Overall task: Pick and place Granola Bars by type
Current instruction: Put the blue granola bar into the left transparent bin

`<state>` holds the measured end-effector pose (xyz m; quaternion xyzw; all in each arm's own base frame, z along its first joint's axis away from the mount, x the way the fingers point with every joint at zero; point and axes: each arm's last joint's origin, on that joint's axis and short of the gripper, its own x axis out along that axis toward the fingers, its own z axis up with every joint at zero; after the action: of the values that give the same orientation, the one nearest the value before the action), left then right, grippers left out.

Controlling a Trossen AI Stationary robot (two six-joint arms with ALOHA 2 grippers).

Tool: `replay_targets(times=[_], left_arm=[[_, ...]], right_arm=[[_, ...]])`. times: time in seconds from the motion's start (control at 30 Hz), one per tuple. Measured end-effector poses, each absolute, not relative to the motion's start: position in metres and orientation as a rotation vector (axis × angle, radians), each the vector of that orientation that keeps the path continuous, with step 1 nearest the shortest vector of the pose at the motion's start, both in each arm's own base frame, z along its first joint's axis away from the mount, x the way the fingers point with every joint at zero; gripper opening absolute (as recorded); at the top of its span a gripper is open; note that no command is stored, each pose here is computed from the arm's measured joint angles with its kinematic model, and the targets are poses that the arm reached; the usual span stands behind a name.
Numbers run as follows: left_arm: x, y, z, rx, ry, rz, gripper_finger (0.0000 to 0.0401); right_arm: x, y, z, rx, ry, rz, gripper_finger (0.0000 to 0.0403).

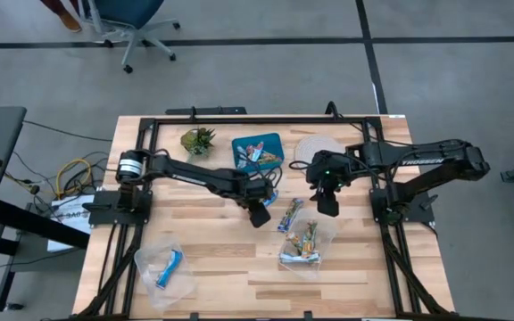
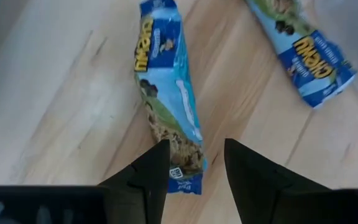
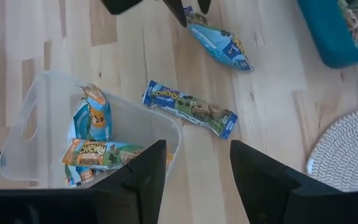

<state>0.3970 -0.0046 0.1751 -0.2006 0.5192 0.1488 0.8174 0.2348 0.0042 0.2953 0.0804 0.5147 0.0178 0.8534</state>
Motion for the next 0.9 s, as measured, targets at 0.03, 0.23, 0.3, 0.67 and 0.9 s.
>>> replay_targets(times=[0.03, 0.23, 0.3, 0.67, 0.9], left_arm=[[0.397, -0.005, 0.172, -0.427, 1.115, 0.318, 0.0144], [0.399, -0.005, 0.167, -0.413, 1.127, 0.314, 0.0144], [0.398, -0.005, 0.164, -0.401, 1.142, 0.310, 0.0144], [0.399, -0.005, 0.146, -0.361, 1.200, 0.357, 0.0139], [0.399, -0.005, 0.149, -0.376, 1.214, 0.342, 0.0042]], right_arm=[[0.235, 0.004, 0.295, 0.168, 1.080, 0.037, 0.0168], [0.236, 0.004, 0.296, 0.167, 1.068, 0.037, 0.0167], [0.237, 0.004, 0.296, 0.167, 1.060, 0.038, 0.0165], [0.240, 0.004, 0.298, 0.152, 1.021, 0.055, 0.0162], [0.240, 0.005, 0.298, 0.160, 1.019, 0.072, 0.0153]])
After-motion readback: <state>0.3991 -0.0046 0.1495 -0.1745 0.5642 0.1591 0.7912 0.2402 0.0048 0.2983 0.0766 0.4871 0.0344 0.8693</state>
